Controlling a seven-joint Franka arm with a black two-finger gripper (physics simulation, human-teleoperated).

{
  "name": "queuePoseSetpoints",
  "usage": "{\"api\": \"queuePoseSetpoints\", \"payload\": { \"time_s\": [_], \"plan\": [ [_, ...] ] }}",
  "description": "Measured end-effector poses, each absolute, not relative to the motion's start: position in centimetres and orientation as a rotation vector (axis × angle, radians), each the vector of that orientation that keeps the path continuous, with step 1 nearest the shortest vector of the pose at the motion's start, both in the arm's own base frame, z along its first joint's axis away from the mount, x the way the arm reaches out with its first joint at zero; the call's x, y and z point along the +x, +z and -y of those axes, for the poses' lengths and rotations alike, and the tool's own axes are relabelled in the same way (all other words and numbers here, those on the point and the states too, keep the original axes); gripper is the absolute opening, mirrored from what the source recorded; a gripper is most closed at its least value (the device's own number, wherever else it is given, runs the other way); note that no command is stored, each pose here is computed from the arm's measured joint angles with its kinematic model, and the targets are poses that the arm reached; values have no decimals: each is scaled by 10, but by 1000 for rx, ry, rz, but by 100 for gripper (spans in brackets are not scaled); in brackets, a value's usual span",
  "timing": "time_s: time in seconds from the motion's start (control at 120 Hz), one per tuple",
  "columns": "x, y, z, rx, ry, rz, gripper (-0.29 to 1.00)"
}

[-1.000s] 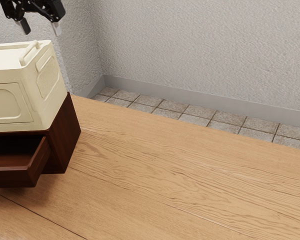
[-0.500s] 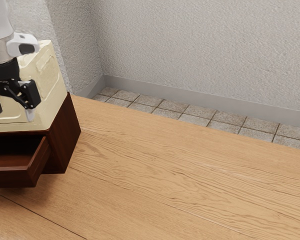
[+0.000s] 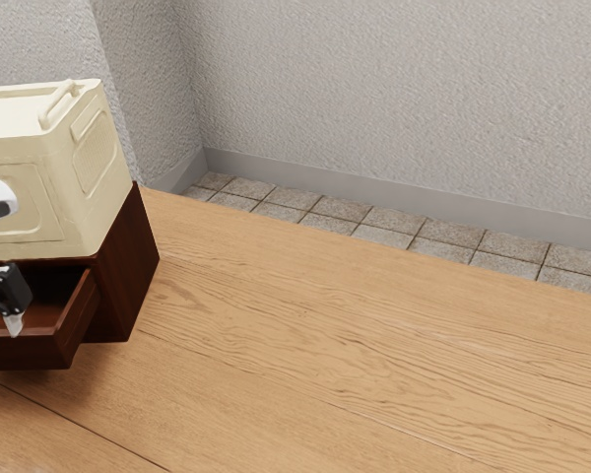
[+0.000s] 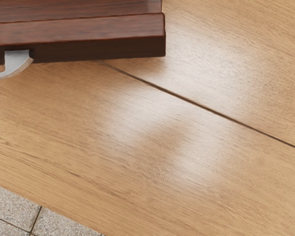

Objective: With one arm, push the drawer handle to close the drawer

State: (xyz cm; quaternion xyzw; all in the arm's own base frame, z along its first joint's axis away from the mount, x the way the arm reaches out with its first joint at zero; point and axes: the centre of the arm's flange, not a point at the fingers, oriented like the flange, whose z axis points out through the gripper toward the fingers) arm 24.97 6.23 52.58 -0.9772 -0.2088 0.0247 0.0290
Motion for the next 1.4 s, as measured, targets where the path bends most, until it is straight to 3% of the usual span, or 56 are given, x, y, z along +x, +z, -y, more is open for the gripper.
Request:
{"api": "queuePoseSetpoints", "payload": {
  "time_s": [0.333,0.842,0.975,1.242,1.4],
  "plan": [
    [218,460,-146,-3022,64,674,70],
    [201,409,-179,-3027,87,591,69],
    [202,409,-181,-3026,63,575,56],
    [202,410,-188,-3039,21,540,16],
    [204,410,-191,-3040,29,523,5]
  ]
}}
